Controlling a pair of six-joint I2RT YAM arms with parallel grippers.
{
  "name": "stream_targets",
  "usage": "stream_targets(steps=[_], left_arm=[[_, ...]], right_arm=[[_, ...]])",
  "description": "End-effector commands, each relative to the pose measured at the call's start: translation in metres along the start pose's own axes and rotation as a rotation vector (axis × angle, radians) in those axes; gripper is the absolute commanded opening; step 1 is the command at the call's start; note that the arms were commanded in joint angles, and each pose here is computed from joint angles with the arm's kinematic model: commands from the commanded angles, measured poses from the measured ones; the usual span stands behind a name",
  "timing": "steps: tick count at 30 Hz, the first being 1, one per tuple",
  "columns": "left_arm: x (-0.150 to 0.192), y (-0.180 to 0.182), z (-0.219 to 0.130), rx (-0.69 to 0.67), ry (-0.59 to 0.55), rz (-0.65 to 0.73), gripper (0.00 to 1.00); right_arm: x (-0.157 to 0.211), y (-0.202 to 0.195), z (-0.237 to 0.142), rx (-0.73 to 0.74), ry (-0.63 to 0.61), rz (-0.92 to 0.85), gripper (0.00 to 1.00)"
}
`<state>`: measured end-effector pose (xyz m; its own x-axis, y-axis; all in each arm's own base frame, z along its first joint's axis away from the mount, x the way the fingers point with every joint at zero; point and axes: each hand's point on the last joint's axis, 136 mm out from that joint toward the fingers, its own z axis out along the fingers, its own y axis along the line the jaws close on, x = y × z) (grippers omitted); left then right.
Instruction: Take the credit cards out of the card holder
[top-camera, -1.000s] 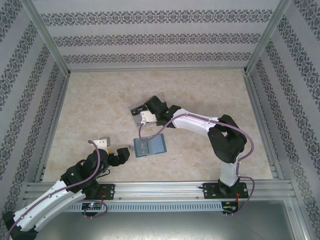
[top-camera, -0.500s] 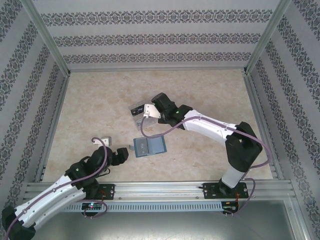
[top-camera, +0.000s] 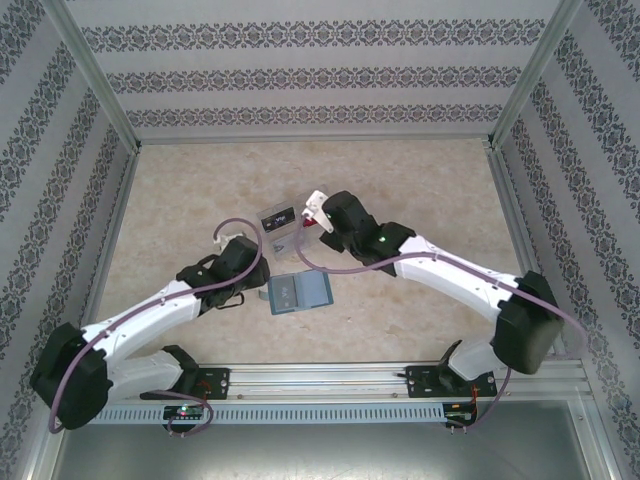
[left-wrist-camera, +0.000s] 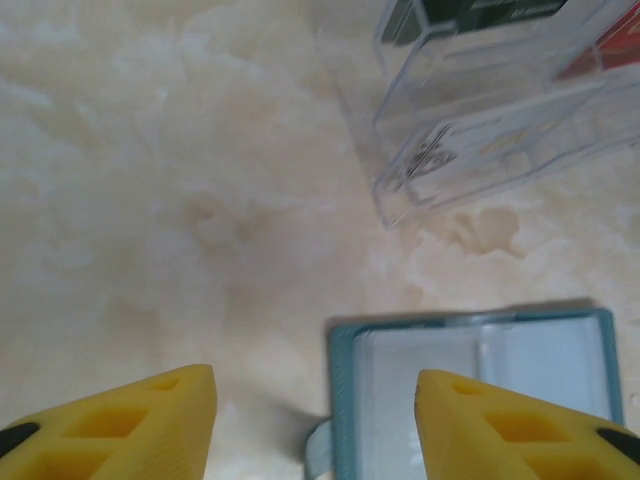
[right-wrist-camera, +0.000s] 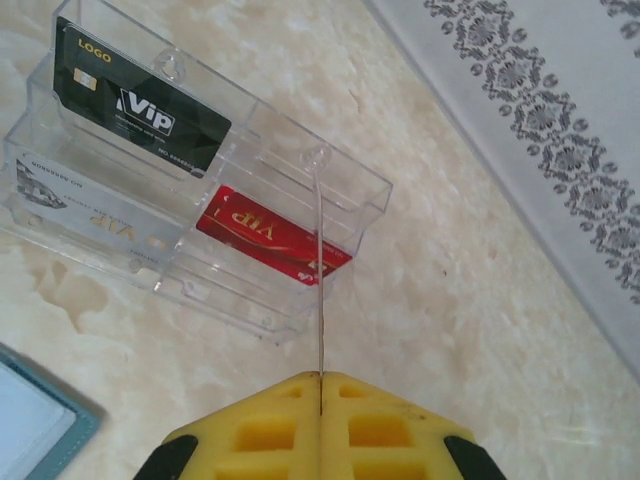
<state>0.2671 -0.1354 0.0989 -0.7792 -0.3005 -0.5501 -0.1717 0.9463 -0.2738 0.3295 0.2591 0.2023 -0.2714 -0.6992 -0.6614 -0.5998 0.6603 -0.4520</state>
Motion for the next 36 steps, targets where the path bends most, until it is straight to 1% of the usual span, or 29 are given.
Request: stream_targets(steps=[1, 5, 9, 13, 20, 29, 31, 36], left_arm=[[-0.028, -0.013, 0.001, 0.003, -0.062, -0.003, 0.53], [-0.042, -0.015, 0.015, -0.033, -0.076, -0.014, 0.50], [-0.051, -0.013, 0.031, -0.057, -0.070, -0.038, 0.43], [-0.057, -0.018, 0.041, -0.055, -0.067, -0.045, 0.43], [-0.062, -0.025, 0.048, -0.053, -0.059, -0.041, 0.42], [-0.062, -0.023, 0.071, -0.074, -0.023, -0.044, 0.38], [-0.062, -0.021, 0.076, -0.077, -0.013, -0.052, 0.35], [-0.062, -0.018, 0.081, -0.081, -0.003, -0.057, 0.35]], right_arm=[[0.003, 0.002, -0.012, -0.015, -0.057, 0.156, 0.00], [0.010, 0.007, -0.018, -0.048, -0.087, 0.198, 0.00], [0.014, 0.009, -0.020, -0.057, -0.101, 0.217, 0.00], [0.015, 0.011, -0.022, -0.070, -0.122, 0.239, 0.00], [0.018, 0.015, -0.021, -0.086, -0.120, 0.246, 0.00], [0.020, 0.016, -0.020, -0.089, -0.118, 0.243, 0.01], [0.021, 0.017, -0.020, -0.090, -0.116, 0.242, 0.01], [0.021, 0.018, -0.019, -0.096, -0.116, 0.240, 0.02]])
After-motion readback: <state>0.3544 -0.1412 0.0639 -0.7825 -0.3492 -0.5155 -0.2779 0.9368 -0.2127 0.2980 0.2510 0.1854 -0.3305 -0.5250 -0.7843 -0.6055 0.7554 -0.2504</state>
